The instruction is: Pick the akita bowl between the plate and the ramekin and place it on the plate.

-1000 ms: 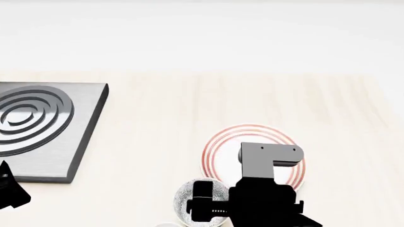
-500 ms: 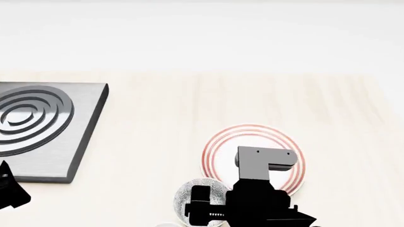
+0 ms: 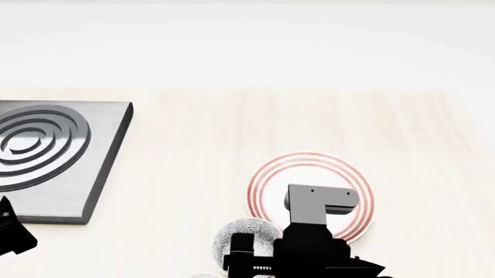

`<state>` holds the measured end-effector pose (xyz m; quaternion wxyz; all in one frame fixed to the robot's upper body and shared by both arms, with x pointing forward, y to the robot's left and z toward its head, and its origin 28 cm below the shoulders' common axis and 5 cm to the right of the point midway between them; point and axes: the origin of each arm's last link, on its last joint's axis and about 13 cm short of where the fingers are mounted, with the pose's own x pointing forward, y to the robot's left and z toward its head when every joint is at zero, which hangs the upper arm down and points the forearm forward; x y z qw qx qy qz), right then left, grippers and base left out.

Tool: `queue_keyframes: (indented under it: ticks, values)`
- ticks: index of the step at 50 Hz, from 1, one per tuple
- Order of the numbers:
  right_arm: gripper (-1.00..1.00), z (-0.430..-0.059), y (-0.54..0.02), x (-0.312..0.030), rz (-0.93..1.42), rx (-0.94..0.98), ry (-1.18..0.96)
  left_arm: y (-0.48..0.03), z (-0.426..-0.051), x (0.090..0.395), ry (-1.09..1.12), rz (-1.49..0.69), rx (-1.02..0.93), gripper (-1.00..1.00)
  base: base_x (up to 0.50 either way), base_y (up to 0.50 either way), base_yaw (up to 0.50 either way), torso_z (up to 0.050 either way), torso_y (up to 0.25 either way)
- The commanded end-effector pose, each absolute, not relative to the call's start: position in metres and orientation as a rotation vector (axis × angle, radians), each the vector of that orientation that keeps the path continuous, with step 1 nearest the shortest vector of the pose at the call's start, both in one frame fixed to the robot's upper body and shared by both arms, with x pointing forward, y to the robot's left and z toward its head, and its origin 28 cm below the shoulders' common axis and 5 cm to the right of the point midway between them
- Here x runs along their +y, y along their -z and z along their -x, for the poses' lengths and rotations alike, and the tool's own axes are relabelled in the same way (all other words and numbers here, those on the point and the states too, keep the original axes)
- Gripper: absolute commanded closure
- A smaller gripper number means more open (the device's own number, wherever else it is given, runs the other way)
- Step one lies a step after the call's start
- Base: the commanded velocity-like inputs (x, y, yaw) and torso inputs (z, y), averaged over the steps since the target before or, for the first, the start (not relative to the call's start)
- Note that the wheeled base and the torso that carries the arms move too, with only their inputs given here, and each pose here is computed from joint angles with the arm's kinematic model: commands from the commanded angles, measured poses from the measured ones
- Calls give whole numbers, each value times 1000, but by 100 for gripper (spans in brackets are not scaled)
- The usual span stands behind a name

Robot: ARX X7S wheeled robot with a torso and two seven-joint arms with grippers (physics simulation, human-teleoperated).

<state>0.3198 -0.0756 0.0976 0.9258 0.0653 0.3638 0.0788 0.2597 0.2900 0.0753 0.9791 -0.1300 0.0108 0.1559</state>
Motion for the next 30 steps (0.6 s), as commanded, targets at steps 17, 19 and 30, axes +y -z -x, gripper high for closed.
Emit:
queue_keyframes:
  ticks: [17, 19, 30]
  values:
    - [100, -321, -90, -77, -114, 754, -115, -74, -260, 290, -315, 262, 21, -100, 0, 0, 0, 0, 0]
    - [100, -321, -92, -77, -126, 740, -102, -74, -260, 290, -315, 263, 22, -100, 0, 0, 0, 0, 0]
    - [100, -319, -97, -76, -87, 672, -107, -72, -261, 290, -315, 262, 21, -100, 0, 0, 0, 0, 0]
